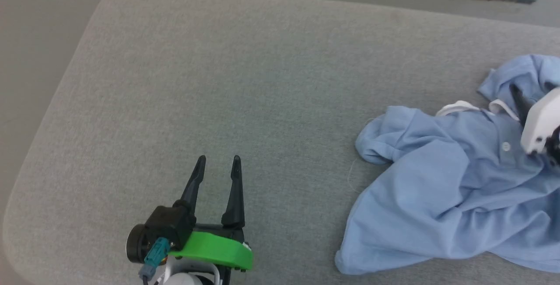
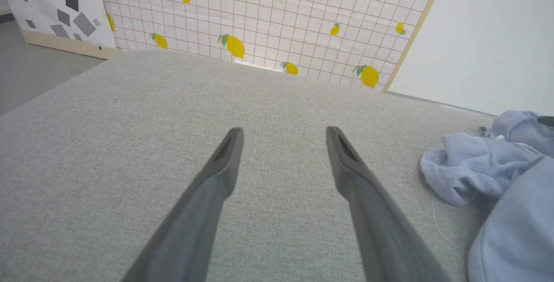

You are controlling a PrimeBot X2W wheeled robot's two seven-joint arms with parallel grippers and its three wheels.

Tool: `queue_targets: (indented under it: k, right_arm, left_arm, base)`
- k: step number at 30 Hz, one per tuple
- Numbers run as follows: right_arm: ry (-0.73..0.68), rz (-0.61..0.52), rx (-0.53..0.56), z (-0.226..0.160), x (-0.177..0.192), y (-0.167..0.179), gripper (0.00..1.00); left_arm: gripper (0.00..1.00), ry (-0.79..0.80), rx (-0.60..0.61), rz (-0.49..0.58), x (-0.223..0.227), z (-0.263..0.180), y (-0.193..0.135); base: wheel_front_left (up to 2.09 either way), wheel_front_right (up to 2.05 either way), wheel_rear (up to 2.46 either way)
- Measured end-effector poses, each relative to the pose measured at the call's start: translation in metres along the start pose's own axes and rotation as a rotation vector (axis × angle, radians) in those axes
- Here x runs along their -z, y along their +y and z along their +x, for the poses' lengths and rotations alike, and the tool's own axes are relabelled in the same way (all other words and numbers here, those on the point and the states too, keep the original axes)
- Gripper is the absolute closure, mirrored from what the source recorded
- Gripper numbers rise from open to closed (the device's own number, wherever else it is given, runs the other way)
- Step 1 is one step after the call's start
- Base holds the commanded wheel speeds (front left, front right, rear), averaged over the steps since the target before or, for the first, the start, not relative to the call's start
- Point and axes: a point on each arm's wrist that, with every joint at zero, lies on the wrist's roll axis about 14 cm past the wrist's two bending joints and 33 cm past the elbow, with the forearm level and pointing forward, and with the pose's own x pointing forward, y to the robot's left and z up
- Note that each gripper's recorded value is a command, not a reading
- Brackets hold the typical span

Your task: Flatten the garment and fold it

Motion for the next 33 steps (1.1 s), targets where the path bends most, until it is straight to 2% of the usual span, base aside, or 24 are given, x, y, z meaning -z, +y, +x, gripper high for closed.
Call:
queue_targets:
  k: [5,8,12,21,28,33]
  right_arm:
    - [-0.241,0.071,0.026,-0.033,-0.058,-0.012,0.0]
    - [-0.344,0.093,0.051,-0.064,-0.064,-0.019,0.0]
    - [-0.455,0.112,0.131,-0.113,-0.045,-0.03,0.0]
    - [-0.527,0.14,0.263,-0.186,0.022,-0.016,0.0]
    - [-0.514,0.207,0.282,-0.207,0.06,-0.017,0.0]
    - [-0.527,0.209,0.279,-0.208,0.06,-0.015,0.0]
  left_arm:
    - [0.0,-0.02,0.023,-0.01,-0.007,-0.007,-0.007]
    - [0.0,-0.025,0.028,-0.015,-0.009,-0.014,-0.009]
    - [0.0,-0.048,0.045,-0.015,-0.016,-0.017,-0.013]
    - [0.0,-0.074,0.075,-0.021,-0.024,-0.018,-0.021]
    - [0.0,-0.073,0.088,-0.022,-0.025,-0.023,-0.024]
    - [0.0,-0.126,0.213,0.025,-0.038,-0.01,-0.05]
  base:
    - [0.0,0.0,0.0]
    - [0.0,0.0,0.0]
    - [0.0,0.0,0.0]
    - [0.0,0.0,0.0]
    - [0.0,0.0,0.0]
    - [0.0,0.0,0.0]
